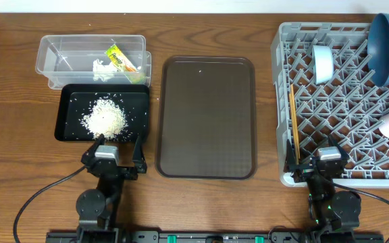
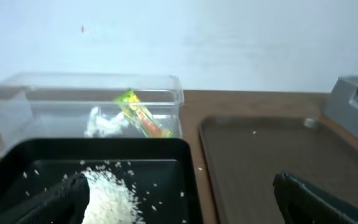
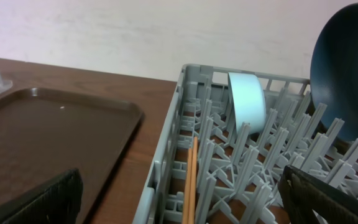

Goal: Sort waste into correct bins and load items into the dishwasher rack

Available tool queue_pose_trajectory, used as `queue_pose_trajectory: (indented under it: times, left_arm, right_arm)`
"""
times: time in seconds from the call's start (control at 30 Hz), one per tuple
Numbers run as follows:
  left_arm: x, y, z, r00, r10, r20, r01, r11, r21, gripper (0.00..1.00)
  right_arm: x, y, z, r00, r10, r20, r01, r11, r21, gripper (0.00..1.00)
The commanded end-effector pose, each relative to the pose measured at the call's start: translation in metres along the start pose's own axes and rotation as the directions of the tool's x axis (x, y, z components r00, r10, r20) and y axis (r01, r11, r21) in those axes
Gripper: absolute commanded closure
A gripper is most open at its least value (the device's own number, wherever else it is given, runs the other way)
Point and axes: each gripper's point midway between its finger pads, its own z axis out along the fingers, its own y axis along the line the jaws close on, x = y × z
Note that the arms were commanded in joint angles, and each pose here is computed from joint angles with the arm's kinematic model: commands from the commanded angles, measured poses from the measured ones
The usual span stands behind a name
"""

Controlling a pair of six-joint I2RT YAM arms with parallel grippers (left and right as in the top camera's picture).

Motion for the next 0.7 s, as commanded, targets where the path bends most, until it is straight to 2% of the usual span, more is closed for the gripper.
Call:
queue_pose_trajectory:
  times: [0.0, 0.13, 0.67]
  left_arm:
    - [0.0, 0.001, 0.0, 0.991, 0.134, 0.01, -0.134, 0.991, -0.006, 0.03]
    - [0.025, 0.003, -0.001, 0.987, 0.13, -0.094, -0.13, 0.991, -0.001, 0.03]
    - [0.025, 0.003, -0.001, 0.987, 0.129, -0.094, -0.129, 0.992, -0.001, 0.03]
  right_arm:
    - [0.0, 0.002, 0.0, 1.0, -0.013, 0.002, 0.013, 1.0, -0.008, 0.01]
    - [0.0, 0.002, 0.0, 1.0, -0.013, 0.002, 0.013, 1.0, -0.008, 0.01]
    - [0.0, 0.002, 0.0, 1.0, -0.013, 0.002, 0.013, 1.0, -0.008, 0.01]
